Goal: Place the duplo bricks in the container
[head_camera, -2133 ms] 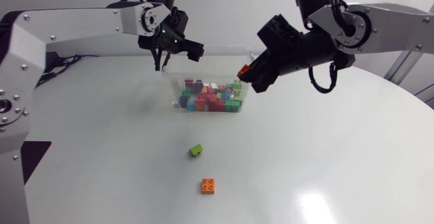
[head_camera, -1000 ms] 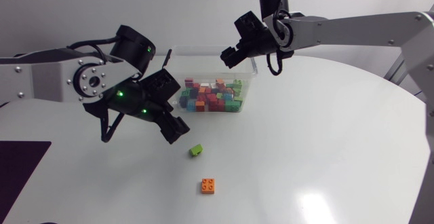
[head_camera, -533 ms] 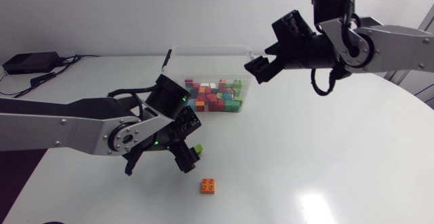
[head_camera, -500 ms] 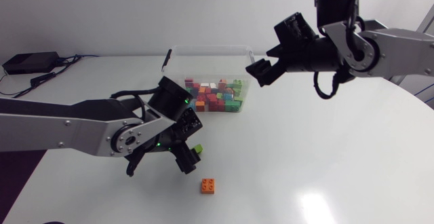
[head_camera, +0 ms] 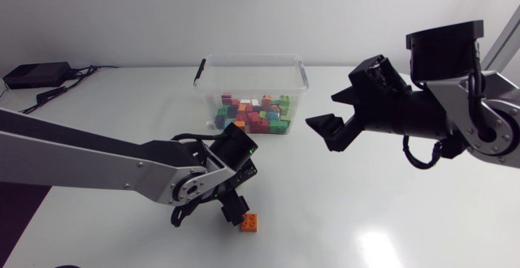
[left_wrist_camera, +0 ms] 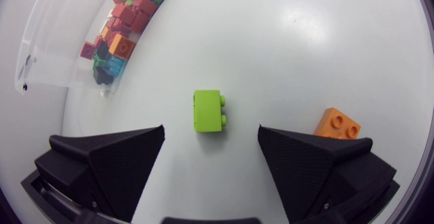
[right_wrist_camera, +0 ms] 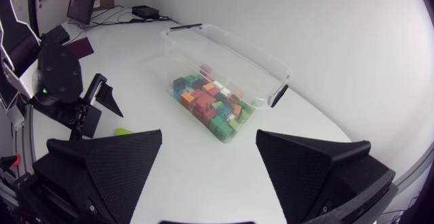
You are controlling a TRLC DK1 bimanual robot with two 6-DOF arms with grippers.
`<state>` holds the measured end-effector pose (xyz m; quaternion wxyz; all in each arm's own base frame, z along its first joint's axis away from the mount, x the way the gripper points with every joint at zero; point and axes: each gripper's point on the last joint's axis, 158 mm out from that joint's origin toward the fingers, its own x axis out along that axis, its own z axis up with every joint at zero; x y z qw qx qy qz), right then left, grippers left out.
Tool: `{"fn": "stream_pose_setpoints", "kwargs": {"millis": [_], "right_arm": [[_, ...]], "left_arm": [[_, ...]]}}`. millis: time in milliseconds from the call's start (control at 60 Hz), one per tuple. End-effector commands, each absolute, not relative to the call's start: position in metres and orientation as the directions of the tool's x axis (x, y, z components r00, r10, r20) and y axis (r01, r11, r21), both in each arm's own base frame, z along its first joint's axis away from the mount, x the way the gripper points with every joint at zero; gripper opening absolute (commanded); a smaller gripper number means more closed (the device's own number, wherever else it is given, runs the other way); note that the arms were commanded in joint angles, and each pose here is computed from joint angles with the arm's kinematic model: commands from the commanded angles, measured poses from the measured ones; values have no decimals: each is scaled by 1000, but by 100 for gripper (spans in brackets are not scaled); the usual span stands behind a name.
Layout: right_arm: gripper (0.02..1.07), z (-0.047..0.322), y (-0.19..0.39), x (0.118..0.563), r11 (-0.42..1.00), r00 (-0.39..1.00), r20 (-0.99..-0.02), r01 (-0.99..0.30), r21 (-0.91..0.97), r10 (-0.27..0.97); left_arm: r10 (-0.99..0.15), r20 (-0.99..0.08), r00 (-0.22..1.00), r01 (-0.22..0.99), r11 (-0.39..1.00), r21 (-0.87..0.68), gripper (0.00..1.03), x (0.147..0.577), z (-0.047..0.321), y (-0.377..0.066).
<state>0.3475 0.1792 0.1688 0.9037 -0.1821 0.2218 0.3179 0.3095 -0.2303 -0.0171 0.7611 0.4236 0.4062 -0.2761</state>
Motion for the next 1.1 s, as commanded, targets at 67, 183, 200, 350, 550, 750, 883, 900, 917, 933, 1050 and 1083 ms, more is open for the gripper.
{"fn": "stream_pose_setpoints", "kwargs": {"millis": [67,183,200,350,550,750,883,900,917,933,1050,1083], "right_arm": [[102,158,184,323,695,670,-542,-690,-202,507],[102,152,188,310,681,661,-551,-701,-212,509],[102,152,188,310,681,660,-551,-702,-211,511],[102,147,192,303,667,646,-560,-715,-208,519],[102,135,202,286,621,604,-585,-756,-206,542],[102,118,216,265,530,505,-639,-830,-175,580],[102,96,230,249,442,409,-692,-886,-144,595],[102,94,232,248,433,400,-697,-890,-140,596],[102,92,234,246,423,387,-702,-896,-135,597],[102,90,236,244,415,376,-707,-901,-128,599],[102,69,251,231,326,273,-753,-942,-83,599],[102,65,257,228,299,242,-759,-952,-66,604]], "left_arm": [[-74,-848,525,751,510,420,93,319,-20,-241],[-64,-854,517,753,508,418,86,322,-26,-243],[-60,-855,514,754,508,417,85,322,-29,-242],[-48,-859,510,749,516,416,74,328,-37,-240],[-33,-859,511,736,534,416,32,336,-44,-232],[-71,-852,519,729,557,398,28,336,-20,-222],[-141,-863,485,747,580,325,28,330,8,-216],[-157,-862,483,750,582,314,28,329,13,-217],[-167,-862,478,753,584,304,28,328,16,-216],[-178,-861,476,753,589,294,28,328,20,-215],[-241,-852,465,755,611,239,28,327,44,-207],[-267,-846,461,759,612,221,28,325,53,-206]]}}
